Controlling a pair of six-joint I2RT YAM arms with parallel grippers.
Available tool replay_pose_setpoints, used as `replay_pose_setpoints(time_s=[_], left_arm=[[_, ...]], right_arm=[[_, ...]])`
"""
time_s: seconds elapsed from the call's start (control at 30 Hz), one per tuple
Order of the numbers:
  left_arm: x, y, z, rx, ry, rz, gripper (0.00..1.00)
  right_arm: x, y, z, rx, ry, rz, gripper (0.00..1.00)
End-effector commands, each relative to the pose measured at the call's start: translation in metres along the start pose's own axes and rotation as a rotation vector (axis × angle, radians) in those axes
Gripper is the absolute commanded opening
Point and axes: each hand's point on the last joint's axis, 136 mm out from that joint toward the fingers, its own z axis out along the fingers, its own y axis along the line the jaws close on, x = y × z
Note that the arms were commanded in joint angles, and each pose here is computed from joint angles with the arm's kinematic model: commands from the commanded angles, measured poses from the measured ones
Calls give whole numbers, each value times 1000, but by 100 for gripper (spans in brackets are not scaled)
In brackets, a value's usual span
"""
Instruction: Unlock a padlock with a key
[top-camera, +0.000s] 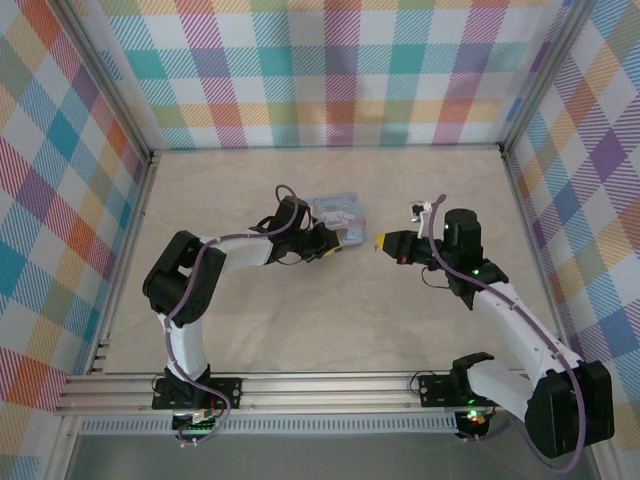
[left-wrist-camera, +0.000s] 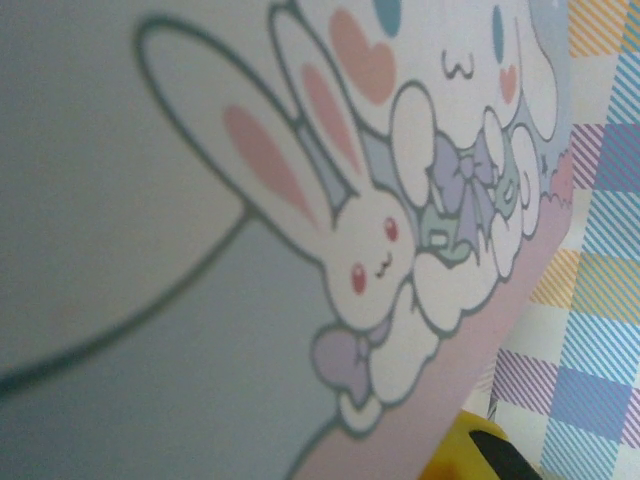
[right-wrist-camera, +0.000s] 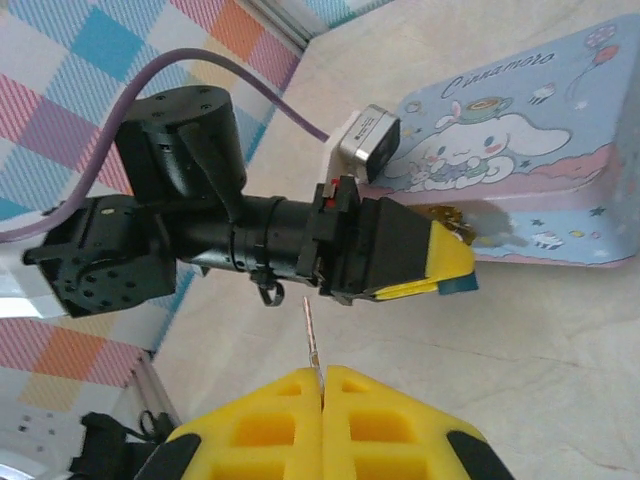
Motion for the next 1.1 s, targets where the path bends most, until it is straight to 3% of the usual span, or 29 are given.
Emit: replay_pose_setpoints(time_s=[0.0, 0.3, 1.07], left_arm=[[-5, -42, -15, 90, -2, 16, 13], [-6, -52, -20, 119, -8, 20, 13], [-4, -55, -20, 155, -6, 12, 14]], right_arm=[[-1, 9, 0, -84, -31, 49, 0], [25, -21, 22, -99, -19, 216, 0], [53, -58, 86, -130, 37, 408, 0]])
